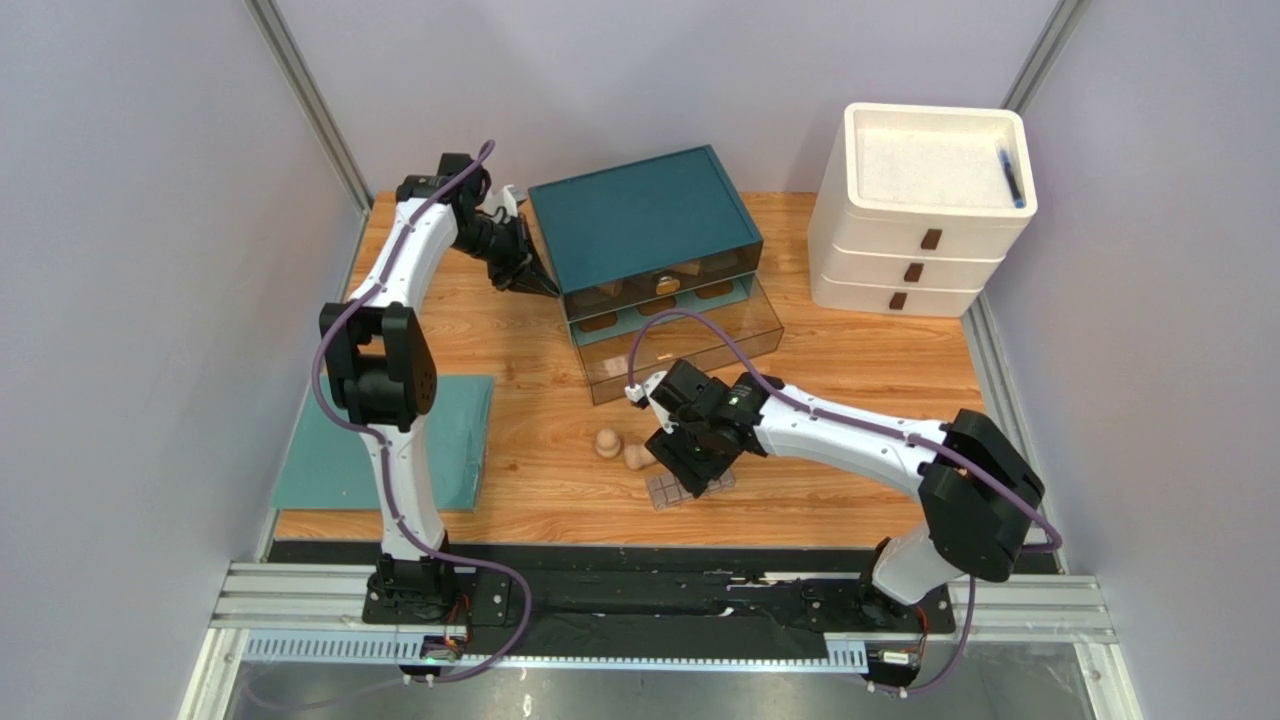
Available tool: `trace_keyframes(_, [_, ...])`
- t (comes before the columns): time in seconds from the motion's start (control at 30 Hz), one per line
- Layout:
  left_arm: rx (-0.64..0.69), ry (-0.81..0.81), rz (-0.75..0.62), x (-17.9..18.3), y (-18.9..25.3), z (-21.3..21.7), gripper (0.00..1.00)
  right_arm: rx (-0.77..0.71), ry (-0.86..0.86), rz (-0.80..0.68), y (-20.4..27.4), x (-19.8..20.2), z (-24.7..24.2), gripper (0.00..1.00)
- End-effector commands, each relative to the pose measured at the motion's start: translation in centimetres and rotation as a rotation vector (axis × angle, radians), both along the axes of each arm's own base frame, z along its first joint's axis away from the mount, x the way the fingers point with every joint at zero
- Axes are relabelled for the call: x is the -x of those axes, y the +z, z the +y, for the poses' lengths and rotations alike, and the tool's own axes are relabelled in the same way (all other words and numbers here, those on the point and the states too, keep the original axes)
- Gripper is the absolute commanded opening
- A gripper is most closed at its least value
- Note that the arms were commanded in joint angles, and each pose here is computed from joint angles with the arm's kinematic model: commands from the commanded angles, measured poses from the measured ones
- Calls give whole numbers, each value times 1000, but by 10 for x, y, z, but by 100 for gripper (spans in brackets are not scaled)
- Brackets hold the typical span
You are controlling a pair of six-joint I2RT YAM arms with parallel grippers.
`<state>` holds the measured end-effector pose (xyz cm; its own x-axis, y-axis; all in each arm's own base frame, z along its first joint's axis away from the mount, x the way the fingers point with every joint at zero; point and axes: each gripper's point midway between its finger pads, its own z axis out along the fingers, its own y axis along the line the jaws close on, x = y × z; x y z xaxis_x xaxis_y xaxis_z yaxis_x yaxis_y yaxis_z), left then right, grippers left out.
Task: Organize the makeup
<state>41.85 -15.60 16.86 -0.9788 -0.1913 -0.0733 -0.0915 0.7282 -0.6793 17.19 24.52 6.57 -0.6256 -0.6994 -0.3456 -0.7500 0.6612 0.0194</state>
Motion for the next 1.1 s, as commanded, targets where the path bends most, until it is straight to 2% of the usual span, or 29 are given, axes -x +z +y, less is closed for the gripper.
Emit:
trace_keyframes(0.0, [2,-17,-76,4,22,1,4,14,-3,-40,10,-14,5,59])
trace_keyframes(0.23, [3,-23,-75,6,21,1,4,11,31,-112,21,-23,1,59])
trace_keyframes(0.4, [0,-26,-78,7,21,2,4,-145,164,-282,46,-30,12,59])
trace_keyframes(0.43, [-1,-25,-78,7,20,2,4,-170,248,-310,48,-26,13,59])
trace_keyframes(0.53, [3,-26,-75,7,19,1,4,-272,357,-505,64,-31,14,59])
trace_keyframes(0.63, [3,-25,-70,8,16,1,4,-253,442,-587,53,-26,-2,76])
trace_keyframes(0.7, [5,-23,-68,8,14,1,4,-226,512,-613,48,-26,-5,80])
trace_keyframes(0.97, [-2,-23,-55,12,9,2,4,-219,706,-570,28,-17,9,80])
trace_keyframes(1.07, [-3,-27,-52,13,8,2,4,-245,776,-512,22,-14,21,79])
